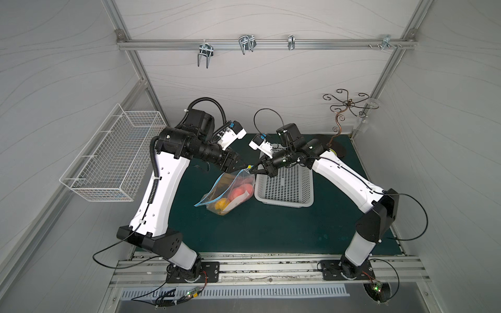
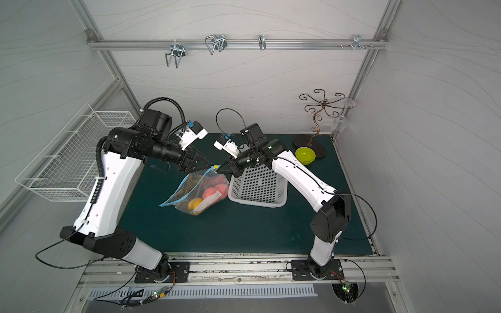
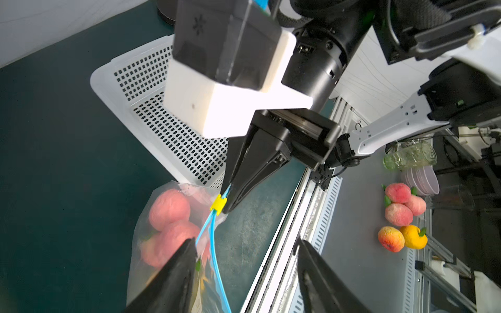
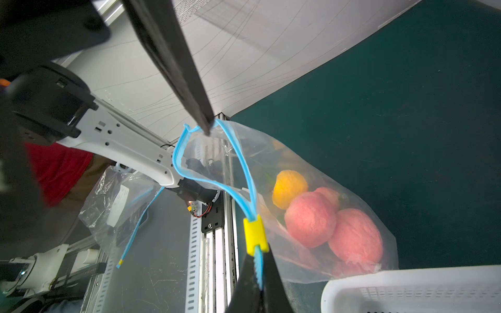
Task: Place the peach in a zip-top bag and seal the zipper
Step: Zip the zipper food storage bag at the center of the board.
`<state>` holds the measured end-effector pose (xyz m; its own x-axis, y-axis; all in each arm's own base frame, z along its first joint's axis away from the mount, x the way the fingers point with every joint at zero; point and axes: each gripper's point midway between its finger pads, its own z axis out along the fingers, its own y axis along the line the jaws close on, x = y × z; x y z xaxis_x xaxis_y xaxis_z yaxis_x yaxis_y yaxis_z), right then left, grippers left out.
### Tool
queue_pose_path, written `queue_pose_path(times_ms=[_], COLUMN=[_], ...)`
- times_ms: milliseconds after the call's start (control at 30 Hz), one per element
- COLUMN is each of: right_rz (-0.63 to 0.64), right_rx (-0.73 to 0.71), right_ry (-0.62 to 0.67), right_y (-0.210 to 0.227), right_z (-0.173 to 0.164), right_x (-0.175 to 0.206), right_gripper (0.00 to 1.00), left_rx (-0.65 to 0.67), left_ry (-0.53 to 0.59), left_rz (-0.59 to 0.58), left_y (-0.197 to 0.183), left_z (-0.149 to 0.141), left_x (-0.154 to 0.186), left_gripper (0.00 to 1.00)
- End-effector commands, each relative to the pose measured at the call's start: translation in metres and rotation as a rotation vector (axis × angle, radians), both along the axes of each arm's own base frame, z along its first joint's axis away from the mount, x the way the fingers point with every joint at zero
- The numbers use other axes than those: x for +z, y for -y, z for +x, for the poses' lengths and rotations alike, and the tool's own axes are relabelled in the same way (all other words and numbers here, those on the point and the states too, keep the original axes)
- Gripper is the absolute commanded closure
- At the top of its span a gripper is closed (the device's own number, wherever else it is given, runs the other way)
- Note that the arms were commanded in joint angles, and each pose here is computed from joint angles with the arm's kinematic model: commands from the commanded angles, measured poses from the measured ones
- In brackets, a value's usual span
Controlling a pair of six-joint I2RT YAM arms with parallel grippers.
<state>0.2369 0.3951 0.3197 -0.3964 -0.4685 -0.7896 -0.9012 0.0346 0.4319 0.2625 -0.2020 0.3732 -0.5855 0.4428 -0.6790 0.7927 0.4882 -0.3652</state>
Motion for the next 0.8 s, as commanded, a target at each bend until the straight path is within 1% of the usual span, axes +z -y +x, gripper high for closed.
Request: queue_pose_path(times_ms=[0,67,133,200,367,500,667,700,767], right_rz=[0.067,0.084,0.106,0.118,0.129,0.128,0.132,0.132,0.133], right_rx=[0.074,0.087,0.110,0.113,0.117,0.108,0.108,0.109,0.107], right_ry=[0.014,0.015,0.053,0.062,0.087,0.093,0.098,0.099,0.101], right_y=[0.004,0.004,0.005,0.006,0.007,0.005,0.004,0.004,0.003], right_z=[-0.016,-0.019,-0.022,-0.022,-0.022,-0.017,-0.015,-0.014,-0.014], right_x=[0.017,0.020,0.023,0.025,0.029,0.029,0.029,0.029,0.030], right_gripper=[1.00,1.00,1.00,1.00,1.00,1.00,1.00,1.00,1.00], left_rx=[-0.079,-0.078,-0.076,-0.079,-0.096,-0.116,-0.130,-0.135,-0.144], left_ry=[-0.014,-0.022,-0.031,-0.039,-0.067,-0.082,-0.098,-0.103,-0.110], left_rz=[-0.037,-0.030,-0.027,-0.029,-0.047,-0.059,-0.058,-0.060,-0.060], left_y=[0.011,0.011,0.012,0.012,0.016,0.019,0.023,0.024,0.026], left_z=[-0.002,0.001,0.003,0.005,0.004,0.000,-0.003,-0.003,-0.004], left_x=[-0.004,-0.009,-0.013,-0.016,-0.021,-0.024,-0.028,-0.028,-0.030], left_gripper=[0.46,0.51,0.55,0.59,0.61,0.66,0.68,0.70,0.77])
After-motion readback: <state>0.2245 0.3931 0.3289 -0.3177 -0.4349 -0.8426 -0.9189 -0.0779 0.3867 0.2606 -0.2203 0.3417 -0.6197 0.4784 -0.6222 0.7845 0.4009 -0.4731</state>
